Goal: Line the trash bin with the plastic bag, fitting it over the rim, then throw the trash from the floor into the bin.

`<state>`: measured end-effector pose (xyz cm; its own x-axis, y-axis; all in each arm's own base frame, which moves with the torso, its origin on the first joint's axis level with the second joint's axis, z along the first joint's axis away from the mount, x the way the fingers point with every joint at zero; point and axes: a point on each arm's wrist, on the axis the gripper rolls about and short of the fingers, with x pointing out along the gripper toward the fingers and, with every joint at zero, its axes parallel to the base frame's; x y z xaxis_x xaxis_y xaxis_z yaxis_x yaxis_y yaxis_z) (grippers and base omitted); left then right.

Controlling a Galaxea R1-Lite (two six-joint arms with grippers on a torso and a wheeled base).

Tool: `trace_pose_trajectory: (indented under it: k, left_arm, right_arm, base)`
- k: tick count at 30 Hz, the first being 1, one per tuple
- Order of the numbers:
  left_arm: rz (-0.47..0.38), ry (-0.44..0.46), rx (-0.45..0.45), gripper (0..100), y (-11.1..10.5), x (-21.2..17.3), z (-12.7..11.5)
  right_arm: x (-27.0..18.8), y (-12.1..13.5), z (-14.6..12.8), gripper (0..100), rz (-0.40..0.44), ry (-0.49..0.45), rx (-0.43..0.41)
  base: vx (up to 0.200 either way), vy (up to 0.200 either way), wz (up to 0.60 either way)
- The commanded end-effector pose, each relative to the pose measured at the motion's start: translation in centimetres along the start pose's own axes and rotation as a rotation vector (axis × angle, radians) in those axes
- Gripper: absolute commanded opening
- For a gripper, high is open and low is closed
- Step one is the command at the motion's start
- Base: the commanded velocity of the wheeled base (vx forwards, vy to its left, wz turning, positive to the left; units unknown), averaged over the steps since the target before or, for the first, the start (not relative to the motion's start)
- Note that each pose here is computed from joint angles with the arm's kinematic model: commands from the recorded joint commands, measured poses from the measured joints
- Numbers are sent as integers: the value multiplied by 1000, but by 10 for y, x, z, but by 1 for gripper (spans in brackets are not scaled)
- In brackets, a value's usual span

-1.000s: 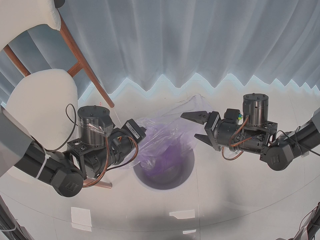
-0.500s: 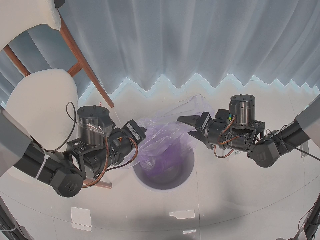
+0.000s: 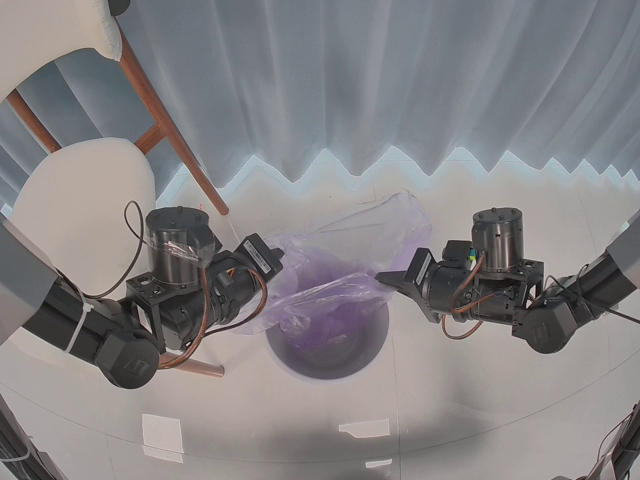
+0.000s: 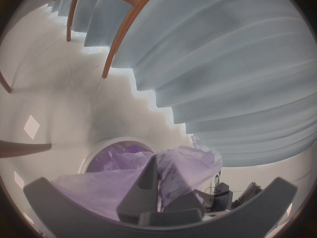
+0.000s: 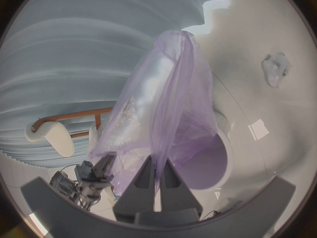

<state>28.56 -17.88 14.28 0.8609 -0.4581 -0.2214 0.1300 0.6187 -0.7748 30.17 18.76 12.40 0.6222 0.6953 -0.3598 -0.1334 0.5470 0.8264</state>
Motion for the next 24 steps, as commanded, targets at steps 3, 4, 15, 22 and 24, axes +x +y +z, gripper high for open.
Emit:
trace_pose_trajectory:
  k: [3,4,15,22,24]
  left_arm:
    - [26,-42,-13,0,10,0,15]
    - [26,-44,-13,0,10,0,16]
    - [143,-76,50,0,21,-2,14]
    - [200,-91,42,0,33,0,25]
    - [217,-100,36,0,40,6,29]
  right_arm:
    - [-34,-10,6,0,-27,-44,13]
    - [-35,-11,8,0,-29,-50,13]
    - [-18,-29,47,0,-54,-143,4]
    - [18,-37,73,0,-20,-221,-22]
    - [27,-40,77,0,-23,-233,-24]
  base:
    - [0,0,0]
    - [0,0,0]
    - [0,0,0]
    - [0,0,0]
    - [0,0,0]
